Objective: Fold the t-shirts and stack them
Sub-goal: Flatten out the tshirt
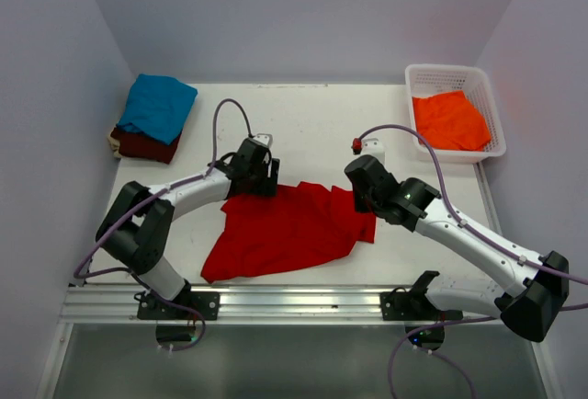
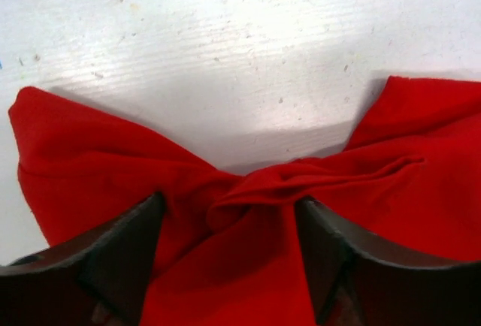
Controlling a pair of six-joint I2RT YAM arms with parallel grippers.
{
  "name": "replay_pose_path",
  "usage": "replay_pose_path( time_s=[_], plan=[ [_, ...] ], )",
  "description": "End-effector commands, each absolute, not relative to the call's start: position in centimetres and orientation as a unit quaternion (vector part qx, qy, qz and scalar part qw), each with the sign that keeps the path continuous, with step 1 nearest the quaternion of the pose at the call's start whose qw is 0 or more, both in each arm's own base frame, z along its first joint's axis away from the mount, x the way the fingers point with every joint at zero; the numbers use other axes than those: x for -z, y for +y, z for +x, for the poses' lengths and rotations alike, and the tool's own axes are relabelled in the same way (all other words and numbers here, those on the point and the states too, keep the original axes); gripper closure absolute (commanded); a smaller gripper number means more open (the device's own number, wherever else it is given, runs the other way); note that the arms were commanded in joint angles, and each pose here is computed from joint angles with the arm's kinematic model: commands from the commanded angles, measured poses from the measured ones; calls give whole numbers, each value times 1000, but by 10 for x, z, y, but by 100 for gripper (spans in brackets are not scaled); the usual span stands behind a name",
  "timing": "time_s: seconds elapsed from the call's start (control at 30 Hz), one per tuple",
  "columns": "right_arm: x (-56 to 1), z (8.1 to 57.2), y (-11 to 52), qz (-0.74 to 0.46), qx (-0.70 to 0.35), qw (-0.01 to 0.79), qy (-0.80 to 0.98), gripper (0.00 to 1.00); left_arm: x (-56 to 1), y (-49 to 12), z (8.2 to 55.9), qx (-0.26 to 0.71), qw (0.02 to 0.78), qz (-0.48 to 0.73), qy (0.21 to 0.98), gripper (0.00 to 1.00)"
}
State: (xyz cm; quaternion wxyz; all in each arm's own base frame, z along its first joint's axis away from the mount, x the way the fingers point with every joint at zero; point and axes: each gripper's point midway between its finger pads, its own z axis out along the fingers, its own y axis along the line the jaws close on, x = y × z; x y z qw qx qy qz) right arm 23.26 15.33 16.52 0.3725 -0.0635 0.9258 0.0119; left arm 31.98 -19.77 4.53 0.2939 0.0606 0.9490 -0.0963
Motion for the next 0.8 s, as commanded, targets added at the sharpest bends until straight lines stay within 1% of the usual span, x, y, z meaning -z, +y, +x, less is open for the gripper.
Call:
replay_pose_path(
  time_s=[0.0, 0.03, 0.07, 0.1, 0.17, 0.23, 0.27, 0.3, 0.47, 0.5, 0.57, 0.67, 0.7, 0.77],
  plan=[
    [-177, 240, 155, -41, -27, 401, 915, 98, -71, -217, 355, 127, 361, 81, 920, 33],
    [-177, 240, 155, -42, -27, 400, 915, 99, -70, -218, 356, 125, 360, 82, 921, 43],
    [-177, 240, 155, -42, -26, 401, 915, 99, -70, -219, 357, 127, 358, 83, 921, 69],
    [-176, 241, 154, -41, -22, 400, 915, 100, -74, -221, 356, 131, 357, 84, 921, 80],
    [-176, 241, 154, -42, -22, 400, 915, 100, -87, -222, 355, 139, 362, 79, 918, 100],
    [-175, 242, 154, -43, -20, 400, 915, 100, -102, -221, 352, 137, 367, 71, 917, 100],
    [-173, 242, 154, -43, -20, 399, 916, 100, -119, -221, 350, 143, 380, 69, 911, 100],
    [-174, 243, 154, -42, -19, 399, 916, 100, -124, -220, 343, 138, 374, 69, 914, 100],
    [-172, 246, 157, -44, -19, 398, 916, 100, -194, -208, 339, 133, 436, 52, 888, 100],
    [-172, 247, 159, -45, -21, 397, 916, 100, -199, -203, 336, 124, 435, 50, 890, 100],
    [-174, 249, 160, -45, -21, 399, 916, 100, -222, -196, 339, 116, 457, 39, 881, 100],
    [-176, 252, 164, -48, -25, 400, 915, 100, -240, -180, 343, 89, 493, 22, 865, 100],
    [-176, 253, 166, -49, -26, 399, 915, 100, -242, -177, 344, 81, 497, 19, 864, 100],
    [-177, 253, 166, -49, -26, 398, 916, 100, -238, -181, 337, 96, 483, 25, 870, 100]
  ],
)
